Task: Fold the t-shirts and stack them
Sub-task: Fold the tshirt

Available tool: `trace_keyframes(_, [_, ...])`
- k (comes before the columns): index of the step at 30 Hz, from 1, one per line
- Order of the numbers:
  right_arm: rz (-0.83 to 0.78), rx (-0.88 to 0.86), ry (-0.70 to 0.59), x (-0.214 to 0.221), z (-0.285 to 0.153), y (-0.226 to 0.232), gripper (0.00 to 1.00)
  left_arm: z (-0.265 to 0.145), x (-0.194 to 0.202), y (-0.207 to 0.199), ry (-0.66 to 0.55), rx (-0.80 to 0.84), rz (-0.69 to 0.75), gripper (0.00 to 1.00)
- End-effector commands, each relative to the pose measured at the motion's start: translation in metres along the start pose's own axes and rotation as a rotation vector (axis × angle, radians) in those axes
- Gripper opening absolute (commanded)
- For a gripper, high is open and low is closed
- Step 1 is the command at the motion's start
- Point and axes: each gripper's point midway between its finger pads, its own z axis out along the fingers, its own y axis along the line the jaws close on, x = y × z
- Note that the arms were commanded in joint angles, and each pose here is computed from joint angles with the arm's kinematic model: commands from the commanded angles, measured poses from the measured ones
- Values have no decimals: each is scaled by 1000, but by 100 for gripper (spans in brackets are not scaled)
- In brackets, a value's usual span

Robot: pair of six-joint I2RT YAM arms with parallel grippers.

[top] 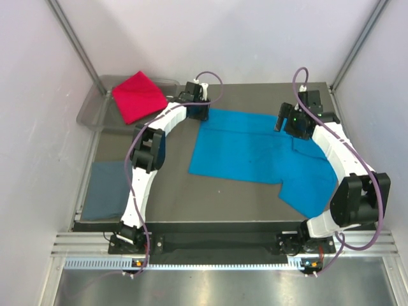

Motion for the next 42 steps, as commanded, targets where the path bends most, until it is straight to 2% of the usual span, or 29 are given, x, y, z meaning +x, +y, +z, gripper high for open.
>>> trace_keyframes(1, [-9,-15,-33,-4,-13,2,81,-10,-52,4,-154,7,8,49])
trace_keyframes(8, [-24,-9,-59,-4,-20,-2,81,-3,-58,-5,-187,93,-70,51])
trace_keyframes(20, [-2,-47,-95,-7,-25,5,80,24,-48,12,-191,40,-67,51])
trace_keyframes(25, [7,-47,-98,-4,-24,4,81,31,-41,11,-176,68,-113,49])
trace_keyframes(30, [10,-50,-97,-3,-23,5,80,38,-36,9,-170,93,-151,35])
trace_keyframes(33, [5,-49,-94,-3,-22,5,80,41,-33,7,-168,104,-153,21])
trace_keyframes(36, [6,-49,-91,-1,-20,5,81,41,-35,13,-178,78,-138,0])
trace_keyframes(42, [52,-32,-51,14,-9,0,81,26,-54,49,-246,-82,-96,0])
